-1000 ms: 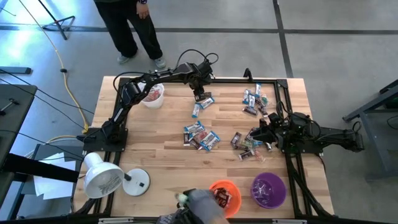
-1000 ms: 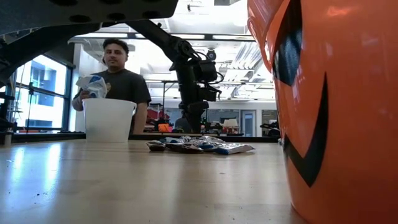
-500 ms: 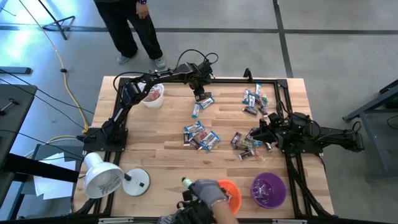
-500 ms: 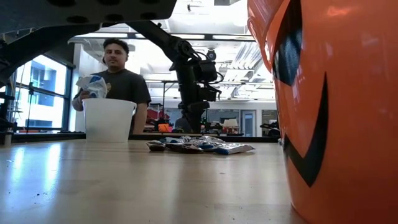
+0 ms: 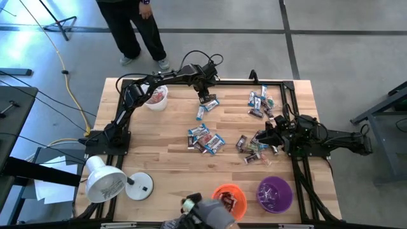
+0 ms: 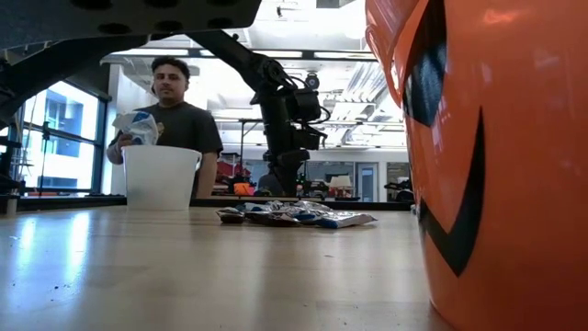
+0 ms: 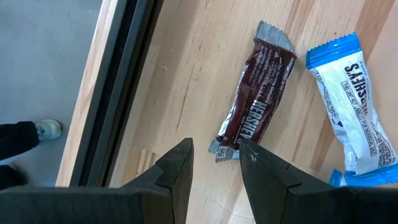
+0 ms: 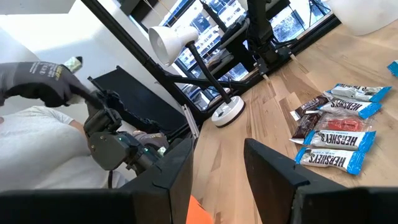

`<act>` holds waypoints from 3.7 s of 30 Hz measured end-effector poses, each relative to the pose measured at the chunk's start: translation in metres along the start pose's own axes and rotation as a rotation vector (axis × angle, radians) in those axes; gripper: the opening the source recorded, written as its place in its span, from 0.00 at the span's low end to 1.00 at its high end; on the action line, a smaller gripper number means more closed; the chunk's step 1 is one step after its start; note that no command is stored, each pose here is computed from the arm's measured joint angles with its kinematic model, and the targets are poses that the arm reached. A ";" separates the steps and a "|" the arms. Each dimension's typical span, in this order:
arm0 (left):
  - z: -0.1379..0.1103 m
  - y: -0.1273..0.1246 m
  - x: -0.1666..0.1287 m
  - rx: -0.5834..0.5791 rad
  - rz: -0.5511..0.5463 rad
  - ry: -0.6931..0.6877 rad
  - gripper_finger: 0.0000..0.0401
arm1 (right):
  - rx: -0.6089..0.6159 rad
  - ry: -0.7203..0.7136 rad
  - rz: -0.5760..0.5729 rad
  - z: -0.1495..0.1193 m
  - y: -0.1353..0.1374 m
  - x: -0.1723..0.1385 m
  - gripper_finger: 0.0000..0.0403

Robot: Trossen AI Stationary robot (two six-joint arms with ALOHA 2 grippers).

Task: Organize candy in baskets
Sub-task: Put the brown chocolate into the orange bucket

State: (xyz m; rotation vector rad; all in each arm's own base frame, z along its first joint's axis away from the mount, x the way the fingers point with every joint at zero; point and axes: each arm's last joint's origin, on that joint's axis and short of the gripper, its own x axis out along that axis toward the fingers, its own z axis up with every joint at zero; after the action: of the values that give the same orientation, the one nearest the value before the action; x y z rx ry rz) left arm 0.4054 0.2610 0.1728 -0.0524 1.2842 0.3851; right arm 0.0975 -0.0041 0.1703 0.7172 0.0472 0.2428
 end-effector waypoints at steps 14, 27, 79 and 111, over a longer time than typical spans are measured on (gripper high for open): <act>0.000 0.000 0.000 0.001 0.000 0.000 0.29 | 0.000 0.000 0.000 0.000 0.000 0.000 0.34; 0.000 0.000 0.000 0.002 0.000 0.001 0.29 | 0.000 0.000 0.000 0.000 0.000 0.000 0.34; -0.009 -0.001 -0.004 0.324 -0.155 0.025 0.29 | 0.000 0.000 0.000 0.000 0.000 0.000 0.34; -0.006 0.019 0.024 0.239 -0.210 -0.112 0.29 | 0.000 0.000 0.000 0.000 0.000 0.000 0.34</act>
State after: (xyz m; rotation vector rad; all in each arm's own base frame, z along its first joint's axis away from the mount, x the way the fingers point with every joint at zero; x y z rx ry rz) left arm 0.3998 0.2839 0.1517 0.0362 1.1931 0.0516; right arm 0.0975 -0.0041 0.1702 0.7172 0.0473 0.2424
